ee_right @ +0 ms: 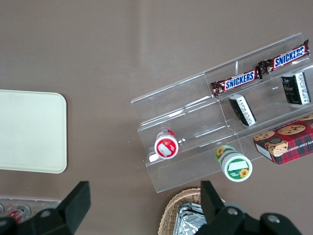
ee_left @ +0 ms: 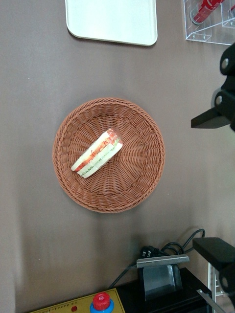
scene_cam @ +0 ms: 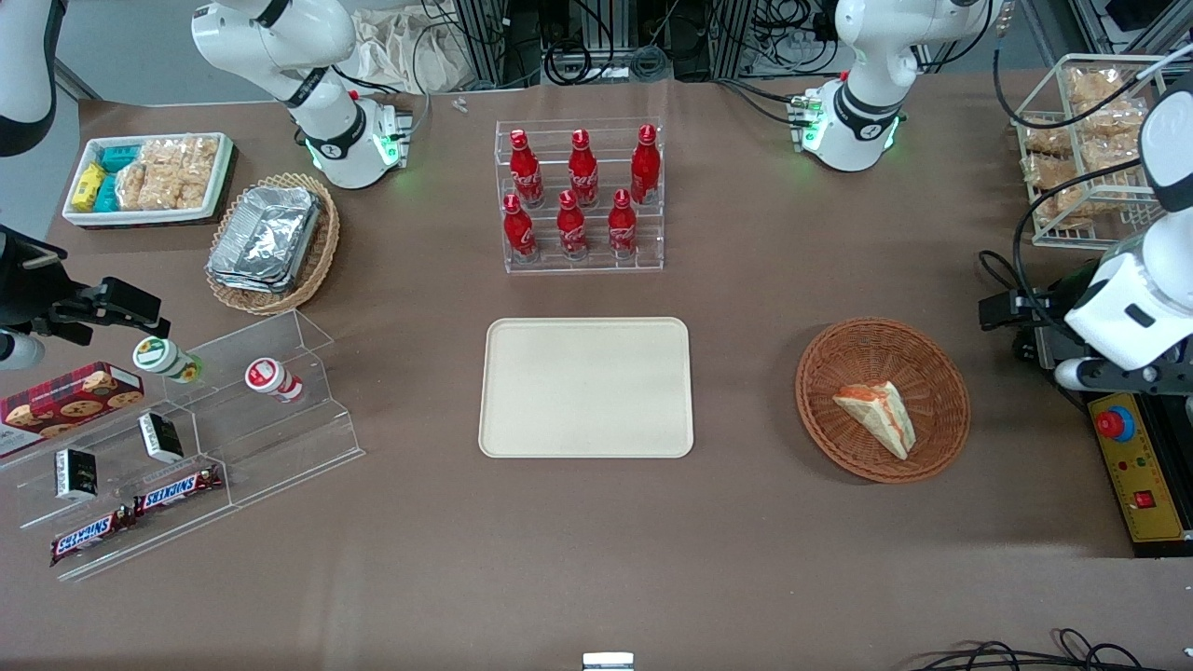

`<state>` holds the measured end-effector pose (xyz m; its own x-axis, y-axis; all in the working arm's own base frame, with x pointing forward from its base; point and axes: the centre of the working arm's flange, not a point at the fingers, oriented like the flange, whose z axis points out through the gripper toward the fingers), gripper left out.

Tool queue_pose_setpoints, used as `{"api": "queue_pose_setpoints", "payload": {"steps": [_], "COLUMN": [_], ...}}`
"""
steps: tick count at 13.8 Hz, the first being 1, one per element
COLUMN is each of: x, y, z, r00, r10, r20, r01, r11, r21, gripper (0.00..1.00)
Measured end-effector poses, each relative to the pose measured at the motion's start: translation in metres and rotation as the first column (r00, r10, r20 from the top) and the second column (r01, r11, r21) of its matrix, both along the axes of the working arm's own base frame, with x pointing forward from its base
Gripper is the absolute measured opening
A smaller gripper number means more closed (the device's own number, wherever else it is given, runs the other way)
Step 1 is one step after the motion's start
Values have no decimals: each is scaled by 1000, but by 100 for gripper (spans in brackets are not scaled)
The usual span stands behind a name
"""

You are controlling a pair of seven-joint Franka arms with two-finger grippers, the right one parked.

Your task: Place sandwich from basket to tray

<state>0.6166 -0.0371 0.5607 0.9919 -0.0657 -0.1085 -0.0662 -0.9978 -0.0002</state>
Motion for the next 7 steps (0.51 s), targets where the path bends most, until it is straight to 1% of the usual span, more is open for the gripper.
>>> {"api": "queue_pose_setpoints", "payload": {"steps": [2, 4, 6, 7], "x": [2, 4, 9, 15], "y": [0, -1, -2, -3], "z": [-1, -1, -11, -22], "r00": [1000, 998, 988, 972], "r10": [14, 59, 156, 234], "r20": [6, 19, 13, 23], "r01": [-14, -59, -156, -234], "r11": [1000, 998, 988, 972], "r21": [2, 5, 14, 17], "gripper": [100, 100, 100, 100]}}
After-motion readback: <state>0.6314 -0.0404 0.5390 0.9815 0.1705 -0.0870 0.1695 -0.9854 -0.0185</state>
